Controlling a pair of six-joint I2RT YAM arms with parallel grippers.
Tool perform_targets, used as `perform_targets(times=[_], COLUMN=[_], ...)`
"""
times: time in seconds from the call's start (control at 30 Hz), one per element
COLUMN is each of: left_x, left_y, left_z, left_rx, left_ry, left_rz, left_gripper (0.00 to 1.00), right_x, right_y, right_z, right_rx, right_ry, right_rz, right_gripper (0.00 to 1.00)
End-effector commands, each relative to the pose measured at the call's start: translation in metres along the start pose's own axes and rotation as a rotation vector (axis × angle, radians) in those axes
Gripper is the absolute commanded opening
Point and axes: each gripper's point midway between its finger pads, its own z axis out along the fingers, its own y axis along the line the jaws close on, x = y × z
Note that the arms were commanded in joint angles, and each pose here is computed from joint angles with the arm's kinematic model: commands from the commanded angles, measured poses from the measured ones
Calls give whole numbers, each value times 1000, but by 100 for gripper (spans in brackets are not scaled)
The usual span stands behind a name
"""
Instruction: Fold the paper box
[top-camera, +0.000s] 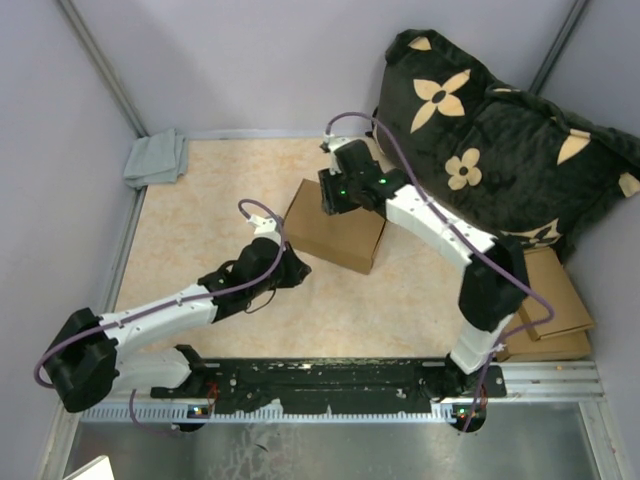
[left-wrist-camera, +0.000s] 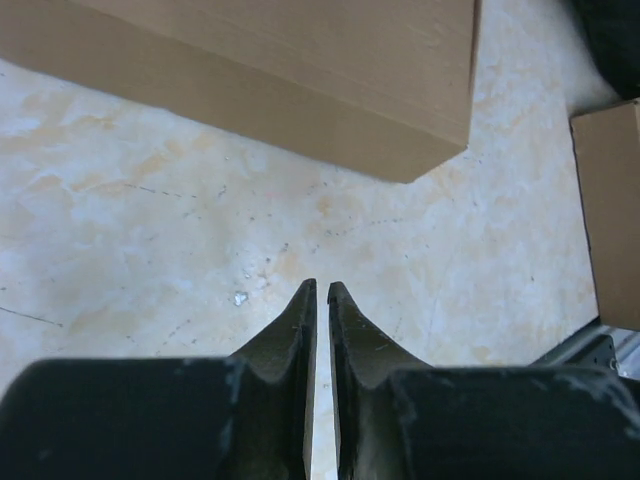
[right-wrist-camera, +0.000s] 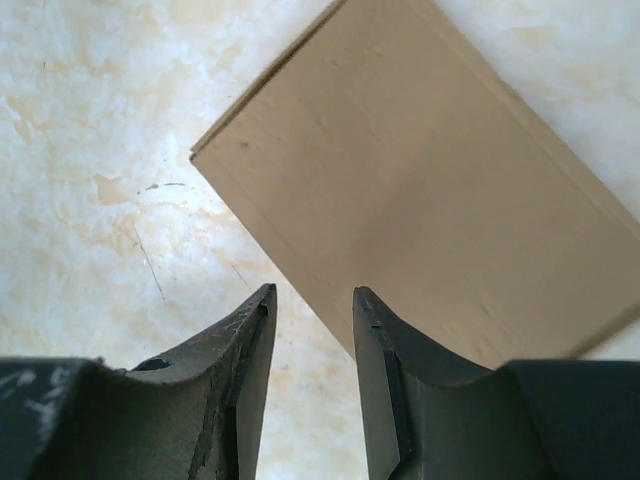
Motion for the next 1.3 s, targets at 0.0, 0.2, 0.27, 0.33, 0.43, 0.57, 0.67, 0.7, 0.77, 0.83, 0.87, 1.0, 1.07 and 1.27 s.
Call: perform_targets(times=[0.0,0.2,0.27,0.33,0.43,0.57,0.67,0.7,0.77,0.83,0.87,1.0,1.07,1.27], left_x=[-5,-94,-126,-148,-166,-155,-129,-118,-96,-78,-72,-54,-53,-54], left_y=[-12,-20,-31,-40,-40,-26,-20,-17,-8,1,4,19,22,16], left_z=[-10,-16,-6,17,63,124,152,158,162,159,155,133,123,108], left_rx=[40,-39,-52,-40,-31,-41,-19,-14,-20,-26,-28,-58,-63,-47], left_ry=[-24,-321,-375,-354,-301,-200,-103,-67,5,44,54,76,65,81], left_rz=[-27,45,82,103,125,160,167,162,144,119,110,105,107,111], left_gripper=[15,30,34,34,32,29,27,26,21,19,19,18,18,20], right_x=[-16,83,106,120,135,146,150,150,152,153,153,143,138,130], right_y=[-23,-15,-9,-2,-2,-10,-23,-27,-36,-46,-51,-58,-58,-58], right_z=[-62,-50,-48,-46,-43,-35,-26,-23,-16,-10,-7,0,1,-3], right_rx=[83,-42,-97,-144,-144,-99,-27,-5,46,111,137,164,161,163], right_ry=[-134,-16,-16,-21,-20,-15,-6,-7,2,14,16,-36,-51,-73], right_rz=[53,159,215,254,284,298,310,312,316,329,335,341,339,335], right_gripper=[38,35,32,30,28,25,24,24,23,23,22,24,24,25])
